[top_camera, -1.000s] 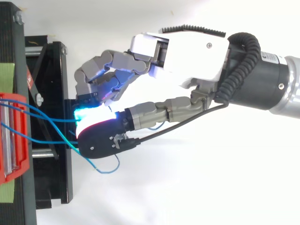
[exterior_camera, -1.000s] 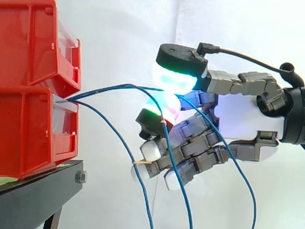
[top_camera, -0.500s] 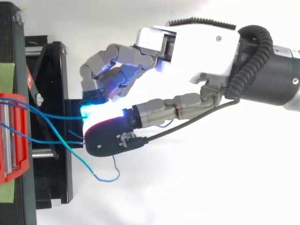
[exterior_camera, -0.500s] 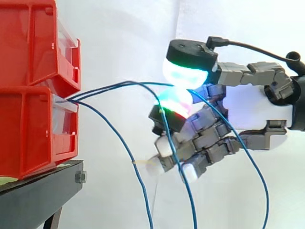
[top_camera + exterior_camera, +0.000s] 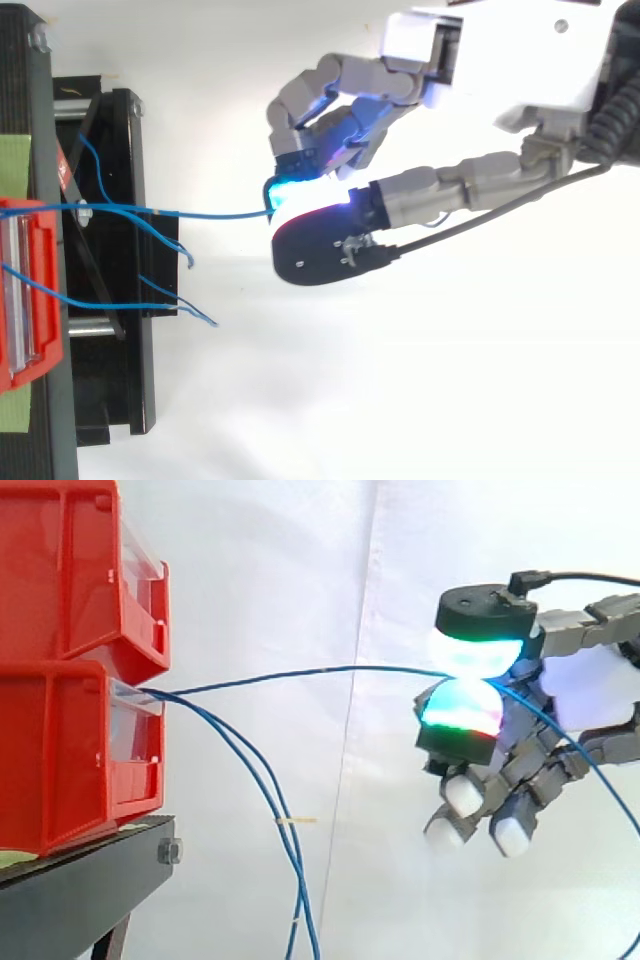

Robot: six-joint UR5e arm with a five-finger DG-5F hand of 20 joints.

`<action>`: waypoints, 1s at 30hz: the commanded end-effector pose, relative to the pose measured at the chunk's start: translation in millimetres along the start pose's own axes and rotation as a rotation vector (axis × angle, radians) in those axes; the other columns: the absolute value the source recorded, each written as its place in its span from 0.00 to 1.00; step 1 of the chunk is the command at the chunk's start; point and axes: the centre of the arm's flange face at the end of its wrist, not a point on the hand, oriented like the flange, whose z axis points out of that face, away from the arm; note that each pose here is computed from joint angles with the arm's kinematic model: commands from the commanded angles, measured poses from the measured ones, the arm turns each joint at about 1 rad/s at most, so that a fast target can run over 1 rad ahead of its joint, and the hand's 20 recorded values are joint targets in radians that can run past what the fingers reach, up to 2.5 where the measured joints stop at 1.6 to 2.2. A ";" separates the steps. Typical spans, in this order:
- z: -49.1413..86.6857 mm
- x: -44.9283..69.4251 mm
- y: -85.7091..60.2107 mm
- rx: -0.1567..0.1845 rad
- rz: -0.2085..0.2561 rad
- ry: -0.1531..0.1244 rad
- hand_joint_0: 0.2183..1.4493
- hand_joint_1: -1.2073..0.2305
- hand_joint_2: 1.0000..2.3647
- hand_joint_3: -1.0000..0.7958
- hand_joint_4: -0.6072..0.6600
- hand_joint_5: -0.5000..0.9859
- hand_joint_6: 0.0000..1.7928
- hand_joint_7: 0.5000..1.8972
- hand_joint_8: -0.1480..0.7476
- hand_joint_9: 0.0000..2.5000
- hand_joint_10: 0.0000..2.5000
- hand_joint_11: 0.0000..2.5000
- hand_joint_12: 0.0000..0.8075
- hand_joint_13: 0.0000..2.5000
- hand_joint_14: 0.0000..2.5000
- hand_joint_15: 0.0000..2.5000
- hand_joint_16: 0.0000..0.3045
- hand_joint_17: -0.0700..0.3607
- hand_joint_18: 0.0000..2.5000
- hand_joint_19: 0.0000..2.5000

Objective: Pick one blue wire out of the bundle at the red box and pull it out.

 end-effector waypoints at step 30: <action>-44.0 -18.0 -0.6 0.006 -0.011 -0.056 0.30 0.38 0.02 0.51 0.69 0.24 0.48 0.42 0.62 0.37 0.01 0.24 0.58 0.23 0.00 0.09 0.21 0.49 0.28 0.19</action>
